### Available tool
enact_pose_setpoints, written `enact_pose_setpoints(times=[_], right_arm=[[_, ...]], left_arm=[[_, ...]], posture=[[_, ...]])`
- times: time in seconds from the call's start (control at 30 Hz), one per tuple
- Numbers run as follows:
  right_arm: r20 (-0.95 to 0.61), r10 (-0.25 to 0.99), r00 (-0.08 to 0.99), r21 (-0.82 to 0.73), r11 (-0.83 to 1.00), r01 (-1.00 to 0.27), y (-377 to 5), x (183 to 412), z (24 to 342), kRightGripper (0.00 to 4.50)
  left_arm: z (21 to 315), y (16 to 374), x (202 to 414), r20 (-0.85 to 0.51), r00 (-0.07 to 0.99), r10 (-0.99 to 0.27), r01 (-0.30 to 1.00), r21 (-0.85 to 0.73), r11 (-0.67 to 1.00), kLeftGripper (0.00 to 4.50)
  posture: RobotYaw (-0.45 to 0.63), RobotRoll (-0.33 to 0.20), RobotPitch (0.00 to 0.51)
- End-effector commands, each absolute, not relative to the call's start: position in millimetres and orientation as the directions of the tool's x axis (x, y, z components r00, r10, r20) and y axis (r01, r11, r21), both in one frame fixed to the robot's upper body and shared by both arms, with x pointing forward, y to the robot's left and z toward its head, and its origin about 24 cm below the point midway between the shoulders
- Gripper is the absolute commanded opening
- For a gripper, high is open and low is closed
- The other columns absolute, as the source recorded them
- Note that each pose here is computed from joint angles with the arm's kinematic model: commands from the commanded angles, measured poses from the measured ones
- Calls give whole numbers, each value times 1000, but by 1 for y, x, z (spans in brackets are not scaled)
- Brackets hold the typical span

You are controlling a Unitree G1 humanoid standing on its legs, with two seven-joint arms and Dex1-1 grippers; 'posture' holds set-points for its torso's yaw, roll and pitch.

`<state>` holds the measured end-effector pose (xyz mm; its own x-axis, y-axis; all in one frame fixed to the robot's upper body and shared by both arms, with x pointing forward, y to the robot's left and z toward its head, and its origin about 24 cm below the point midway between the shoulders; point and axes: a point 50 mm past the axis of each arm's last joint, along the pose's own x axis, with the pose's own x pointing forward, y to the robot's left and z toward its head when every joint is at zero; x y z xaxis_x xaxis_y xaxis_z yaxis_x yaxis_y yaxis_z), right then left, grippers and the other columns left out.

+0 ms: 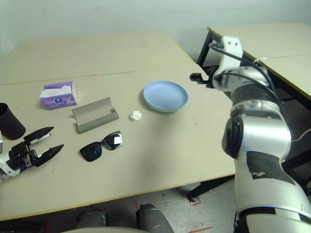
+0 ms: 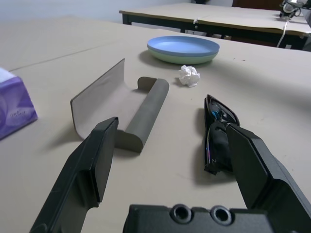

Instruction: Organize and tidy the items on the table.

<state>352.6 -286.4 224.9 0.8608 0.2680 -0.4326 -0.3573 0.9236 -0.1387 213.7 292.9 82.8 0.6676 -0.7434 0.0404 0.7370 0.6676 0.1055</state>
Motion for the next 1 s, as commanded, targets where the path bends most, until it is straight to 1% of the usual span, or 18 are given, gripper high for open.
enact_pose_setpoints(times=[0.03, 0.1, 0.17, 0.23, 0.3, 0.43, 0.53, 0.73, 0.87, 1.0], right_arm=[[-447, 466, 763, -156, 800, -580, -254, 303, 199, 4453], [-440, 488, 754, -182, 774, -607, -245, 279, 172, 4453], [-439, 475, 763, -219, 766, -604, -238, 265, 147, 4453], [-418, 481, 770, -219, 770, -600, -228, 256, 126, 4453], [-379, 488, 786, -195, 788, -584, -218, 254, 113, 4453], [-301, 520, 799, -170, 795, -582, -199, 264, 104, 4453], [-277, 553, 786, -181, 773, -608, -187, 279, 100, 4453], [-274, 600, 751, -208, 726, -656, -167, 303, 88, 4453], [-285, 638, 715, -183, 696, -695, -152, 312, 77, 4453], [-305, 673, 673, -180, 654, -735, -135, 316, 66, 4453]], left_arm=[[85, 289, 214, 23, 660, -751, 746, 103, 658, 4500], [86, 287, 215, 21, 659, -752, 747, 102, 657, 4500], [88, 285, 217, 18, 657, -754, 748, 103, 655, 4500], [92, 284, 219, 17, 655, -755, 750, 107, 653, 4500], [97, 283, 221, 19, 654, -756, 750, 115, 652, 4500], [104, 283, 222, 18, 657, -754, 747, 123, 654, 4500], [106, 282, 222, 16, 659, -752, 745, 126, 655, 4500], [110, 279, 221, 18, 666, -745, 738, 130, 663, 4500], [109, 281, 220, 10, 684, -729, 722, 132, 679, 4500], [108, 284, 220, -3, 700, -714, 708, 137, 693, 4500]], posture=[[-57, 0, 64], [-59, 0, 65], [-58, 0, 66], [-58, 0, 63], [-55, 0, 61], [-51, 0, 56], [-41, 0, 49], [-25, 0, 45], [-20, 0, 45], [-16, 0, 45]])
